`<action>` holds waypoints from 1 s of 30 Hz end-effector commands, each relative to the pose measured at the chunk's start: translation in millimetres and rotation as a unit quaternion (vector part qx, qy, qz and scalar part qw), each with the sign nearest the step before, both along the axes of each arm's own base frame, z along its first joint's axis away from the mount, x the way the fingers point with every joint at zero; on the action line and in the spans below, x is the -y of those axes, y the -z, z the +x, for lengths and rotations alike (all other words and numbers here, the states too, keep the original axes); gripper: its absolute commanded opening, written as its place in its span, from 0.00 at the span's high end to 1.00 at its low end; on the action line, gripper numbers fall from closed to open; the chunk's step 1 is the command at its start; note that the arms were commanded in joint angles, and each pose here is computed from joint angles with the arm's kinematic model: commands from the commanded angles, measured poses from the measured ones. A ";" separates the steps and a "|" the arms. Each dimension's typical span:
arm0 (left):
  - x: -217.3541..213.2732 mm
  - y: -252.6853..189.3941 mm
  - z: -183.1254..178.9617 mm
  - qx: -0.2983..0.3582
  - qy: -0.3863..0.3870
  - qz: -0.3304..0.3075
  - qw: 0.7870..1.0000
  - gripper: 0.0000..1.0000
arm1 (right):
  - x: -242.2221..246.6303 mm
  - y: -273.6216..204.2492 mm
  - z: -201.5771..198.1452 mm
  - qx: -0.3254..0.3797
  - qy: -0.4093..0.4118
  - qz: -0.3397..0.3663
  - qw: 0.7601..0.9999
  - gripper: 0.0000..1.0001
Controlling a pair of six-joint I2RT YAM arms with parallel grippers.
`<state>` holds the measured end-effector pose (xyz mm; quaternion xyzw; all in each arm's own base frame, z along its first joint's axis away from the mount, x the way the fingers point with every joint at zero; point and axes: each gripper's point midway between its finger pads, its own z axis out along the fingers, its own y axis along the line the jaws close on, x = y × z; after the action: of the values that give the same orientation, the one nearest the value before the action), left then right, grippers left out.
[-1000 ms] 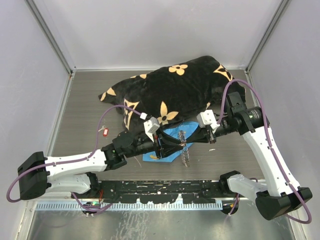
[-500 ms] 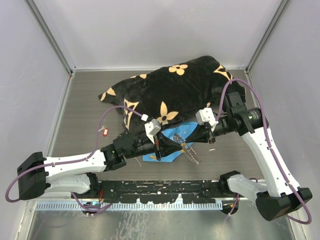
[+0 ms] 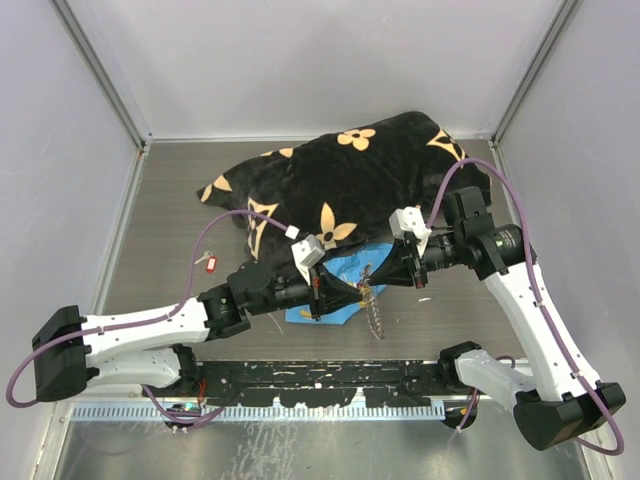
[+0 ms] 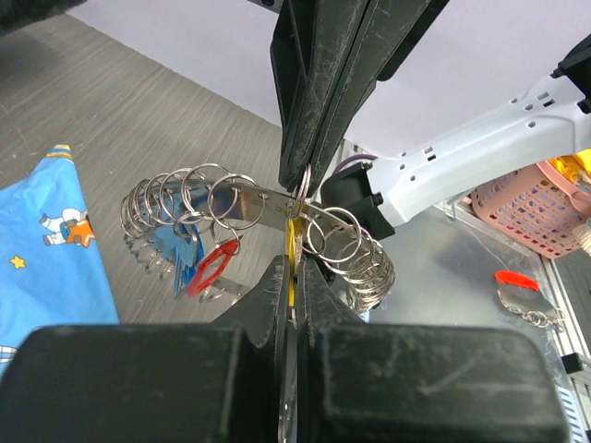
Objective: Remove the keys from the keyring
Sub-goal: Remove the key from the keyring.
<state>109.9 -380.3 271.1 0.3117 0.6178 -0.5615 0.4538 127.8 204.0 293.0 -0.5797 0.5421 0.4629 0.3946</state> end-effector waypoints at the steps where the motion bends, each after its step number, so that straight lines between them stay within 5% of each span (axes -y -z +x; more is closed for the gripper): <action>1: 6.8 -13.6 -3.5 -0.015 0.016 -0.001 1.000 1.00 | -4.8 -20.2 -1.0 0.006 0.001 0.032 0.999 0.99; 18: 7.7 -13.8 -1.7 -0.012 0.013 -0.005 1.000 0.99 | -6.9 -8.0 0.2 -0.046 0.020 0.035 0.998 0.99; 20: 1.8 -15.9 -0.5 -0.006 0.004 -0.011 1.000 0.87 | -7.2 -9.5 -0.8 -0.048 0.017 0.038 0.998 0.99; 30: -32.2 -27.1 1.0 0.050 -0.029 -0.041 0.997 0.66 | -6.8 -14.3 -6.7 -0.032 -0.005 0.045 0.998 0.99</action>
<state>105.7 -361.0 265.8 0.3124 0.6286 -0.5505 0.4518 130.4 208.7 284.9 -0.5252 0.5791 0.4960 0.3778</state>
